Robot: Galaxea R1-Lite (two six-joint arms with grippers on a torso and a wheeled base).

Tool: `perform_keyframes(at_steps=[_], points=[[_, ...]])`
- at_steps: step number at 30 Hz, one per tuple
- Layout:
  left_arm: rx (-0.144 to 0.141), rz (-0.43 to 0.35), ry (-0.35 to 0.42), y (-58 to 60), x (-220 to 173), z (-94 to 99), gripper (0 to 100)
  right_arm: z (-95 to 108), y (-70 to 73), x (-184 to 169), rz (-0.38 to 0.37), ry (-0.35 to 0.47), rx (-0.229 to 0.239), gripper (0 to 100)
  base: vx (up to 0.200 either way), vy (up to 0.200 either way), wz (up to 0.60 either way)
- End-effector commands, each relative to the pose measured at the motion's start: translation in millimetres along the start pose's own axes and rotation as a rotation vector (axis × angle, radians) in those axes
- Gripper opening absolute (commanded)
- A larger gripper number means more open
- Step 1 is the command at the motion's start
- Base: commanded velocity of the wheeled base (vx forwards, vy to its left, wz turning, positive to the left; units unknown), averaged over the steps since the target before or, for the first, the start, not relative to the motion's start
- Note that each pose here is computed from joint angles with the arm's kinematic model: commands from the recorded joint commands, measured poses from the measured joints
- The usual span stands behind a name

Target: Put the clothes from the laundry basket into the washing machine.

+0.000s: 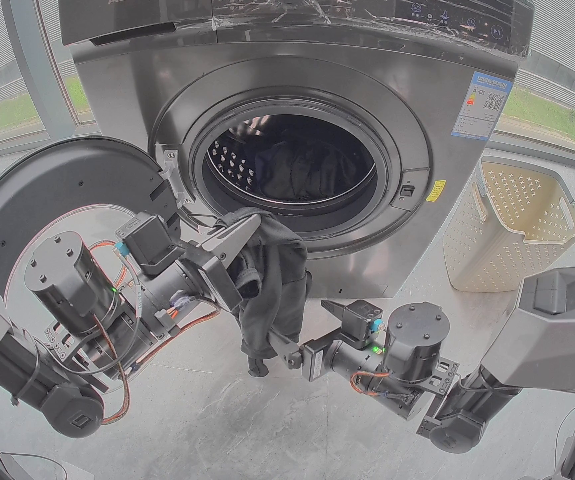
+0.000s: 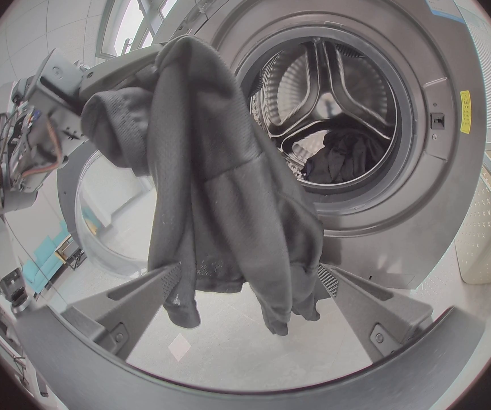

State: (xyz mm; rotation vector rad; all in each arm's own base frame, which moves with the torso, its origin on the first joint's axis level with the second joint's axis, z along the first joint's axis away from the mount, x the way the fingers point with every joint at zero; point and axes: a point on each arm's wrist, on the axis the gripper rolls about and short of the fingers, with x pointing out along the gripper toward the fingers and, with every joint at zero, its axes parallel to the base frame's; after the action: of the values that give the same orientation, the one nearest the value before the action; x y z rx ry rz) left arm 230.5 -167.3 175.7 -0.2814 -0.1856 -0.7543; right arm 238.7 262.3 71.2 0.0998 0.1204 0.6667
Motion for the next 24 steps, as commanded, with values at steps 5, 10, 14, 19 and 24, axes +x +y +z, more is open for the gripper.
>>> perform_keyframes(at_steps=[5, 10, 14, 19, 24], points=[[-0.004, -0.004, 0.011, -1.2, -2.7, -1.5, 0, 19.9, -29.3, 21.4, -0.073, -0.093, 0.003, 100, 0.000, 0.000, 0.00], [-0.004, -0.008, 0.015, -2.2, -2.3, -2.7, 0, 31.5, -23.0, 14.2, -0.047, -0.124, 0.004, 100, 0.000, 0.000, 0.00], [-0.003, -0.005, 0.014, -1.3, -2.3, -2.5, 0, 40.6, -16.0, 8.1, -0.028, -0.140, 0.005, 100, 0.000, 0.000, 0.00], [-0.002, -0.003, 0.010, -0.6, -2.3, -1.6, 0, 46.6, -18.6, 1.7, -0.034, -0.148, -0.005, 100, 0.000, 0.000, 0.00], [-0.001, -0.004, 0.000, -0.5, -0.5, 0.4, 0, 28.0, -18.6, -9.8, -0.033, -0.078, -0.012, 100, 0.000, 0.000, 0.00]])
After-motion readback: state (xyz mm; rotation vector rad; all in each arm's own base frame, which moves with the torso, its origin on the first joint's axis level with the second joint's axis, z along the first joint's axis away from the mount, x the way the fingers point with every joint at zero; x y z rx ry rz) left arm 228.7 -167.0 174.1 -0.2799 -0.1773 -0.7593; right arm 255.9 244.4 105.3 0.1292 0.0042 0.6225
